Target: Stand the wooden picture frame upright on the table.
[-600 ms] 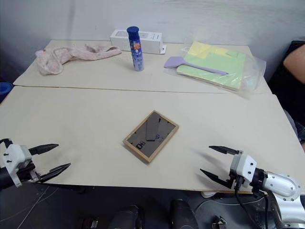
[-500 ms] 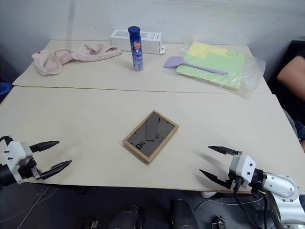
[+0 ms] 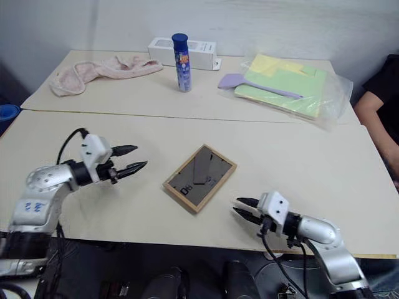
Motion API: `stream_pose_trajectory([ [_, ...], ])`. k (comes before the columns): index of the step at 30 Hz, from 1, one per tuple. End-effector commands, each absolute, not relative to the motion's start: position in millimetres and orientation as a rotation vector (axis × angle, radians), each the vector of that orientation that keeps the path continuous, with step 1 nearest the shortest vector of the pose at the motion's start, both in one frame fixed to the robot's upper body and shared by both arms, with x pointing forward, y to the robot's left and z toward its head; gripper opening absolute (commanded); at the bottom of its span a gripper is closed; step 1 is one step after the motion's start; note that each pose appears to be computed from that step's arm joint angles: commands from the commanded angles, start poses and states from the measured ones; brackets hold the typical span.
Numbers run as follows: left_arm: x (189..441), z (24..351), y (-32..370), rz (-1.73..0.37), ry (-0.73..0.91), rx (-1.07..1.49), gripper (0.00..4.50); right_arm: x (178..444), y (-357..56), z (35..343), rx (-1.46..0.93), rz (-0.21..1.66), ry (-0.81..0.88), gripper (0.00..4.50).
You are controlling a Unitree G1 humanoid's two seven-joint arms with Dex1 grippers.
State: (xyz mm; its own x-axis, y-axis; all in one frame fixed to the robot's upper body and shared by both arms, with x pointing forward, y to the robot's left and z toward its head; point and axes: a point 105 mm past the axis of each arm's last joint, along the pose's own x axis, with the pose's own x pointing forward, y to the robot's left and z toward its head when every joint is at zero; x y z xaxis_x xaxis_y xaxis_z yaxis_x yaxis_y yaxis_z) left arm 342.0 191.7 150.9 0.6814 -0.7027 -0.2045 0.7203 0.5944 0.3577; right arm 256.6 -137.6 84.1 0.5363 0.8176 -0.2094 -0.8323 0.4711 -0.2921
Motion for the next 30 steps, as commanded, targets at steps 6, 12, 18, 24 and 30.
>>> stream_pose_trajectory([
  [6, 359.1, 127.2, 141.7, -0.974, 0.079, 0.437, 0.91, 281.9, -105.3, 90.8, -0.38, 0.979, -0.012, 0.0],
  [12, 345.0, 107.1, 120.3, -1.067, 0.139, 0.438, 0.91, 293.2, -102.5, 100.7, -0.386, 0.958, -0.041, 0.0],
  [18, 320.2, 105.6, 104.5, -1.134, 0.126, 0.339, 0.91, 306.2, -121.4, 105.5, -0.44, 0.934, -0.015, 0.0],
  [24, 313.4, 104.0, 108.7, -1.098, 0.147, 0.304, 0.91, 312.2, -131.0, 101.6, -0.472, 0.941, 0.019, 0.0],
  [30, 318.9, 103.8, 145.3, -0.959, 0.309, 0.166, 1.29, 310.2, -143.7, 103.3, -0.487, 0.936, 0.033, 0.0],
])
